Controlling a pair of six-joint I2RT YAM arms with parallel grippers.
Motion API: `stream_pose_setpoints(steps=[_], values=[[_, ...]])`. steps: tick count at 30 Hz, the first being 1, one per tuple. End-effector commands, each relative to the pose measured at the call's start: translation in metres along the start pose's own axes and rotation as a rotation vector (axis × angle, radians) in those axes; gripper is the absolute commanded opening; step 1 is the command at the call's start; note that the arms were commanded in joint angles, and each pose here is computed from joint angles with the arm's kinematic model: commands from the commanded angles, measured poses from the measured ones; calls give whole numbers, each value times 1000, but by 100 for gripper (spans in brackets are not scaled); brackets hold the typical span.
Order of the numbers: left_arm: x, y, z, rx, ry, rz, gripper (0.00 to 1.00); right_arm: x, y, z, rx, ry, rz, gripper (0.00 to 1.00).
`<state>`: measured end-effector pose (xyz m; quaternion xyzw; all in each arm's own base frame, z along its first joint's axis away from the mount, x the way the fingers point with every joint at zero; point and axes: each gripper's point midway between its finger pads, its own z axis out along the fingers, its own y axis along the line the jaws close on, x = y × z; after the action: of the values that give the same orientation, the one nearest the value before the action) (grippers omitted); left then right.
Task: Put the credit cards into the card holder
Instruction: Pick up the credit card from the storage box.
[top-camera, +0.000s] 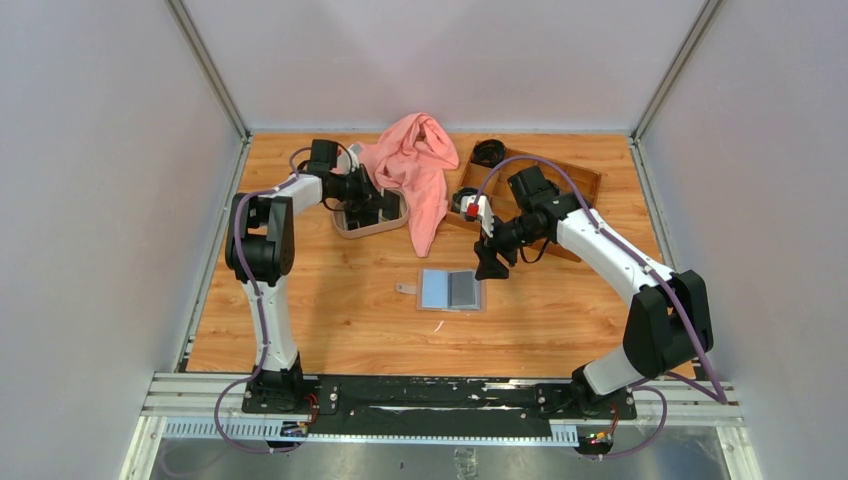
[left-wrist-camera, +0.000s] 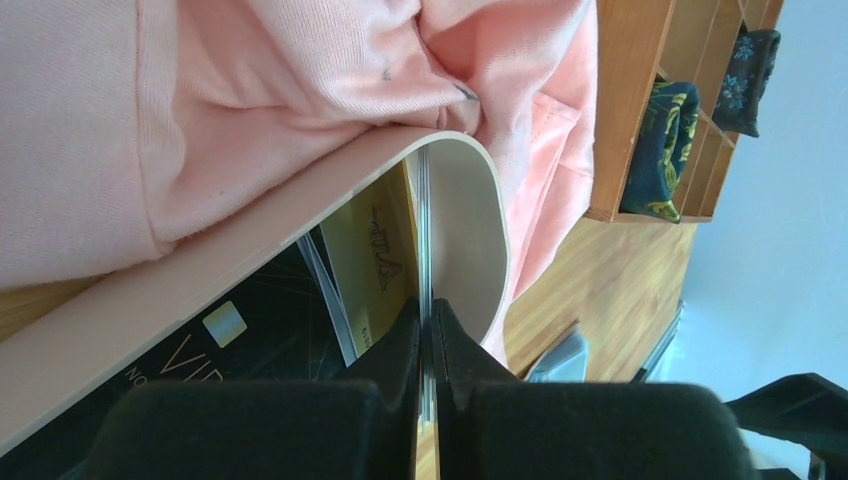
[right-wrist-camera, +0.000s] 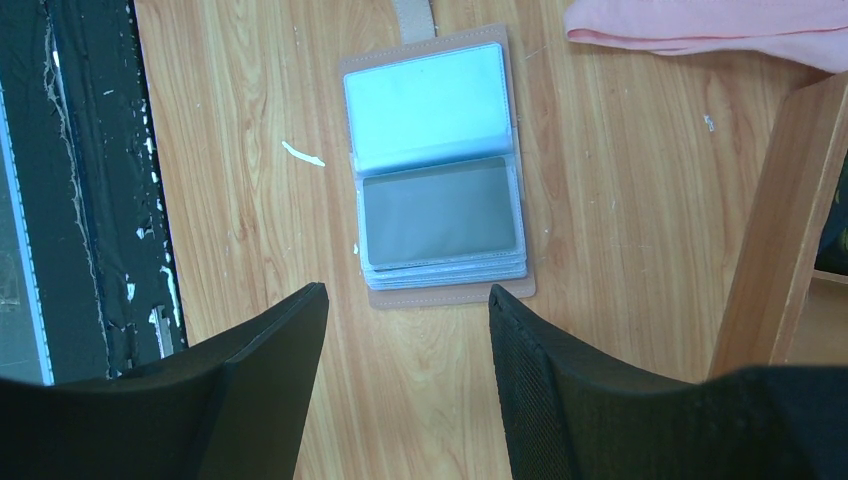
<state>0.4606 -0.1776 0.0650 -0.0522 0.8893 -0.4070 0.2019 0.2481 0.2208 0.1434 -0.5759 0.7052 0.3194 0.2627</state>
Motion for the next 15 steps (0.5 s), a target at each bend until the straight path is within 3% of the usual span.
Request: stream_pose_setpoints(steps=[1,15], values=[[1,-1,-2,8,9,2,0,12,2,2,-15,26,23,64],[3,6,-2,4,25,-11,17,12,2,2,-15,26,24,64]])
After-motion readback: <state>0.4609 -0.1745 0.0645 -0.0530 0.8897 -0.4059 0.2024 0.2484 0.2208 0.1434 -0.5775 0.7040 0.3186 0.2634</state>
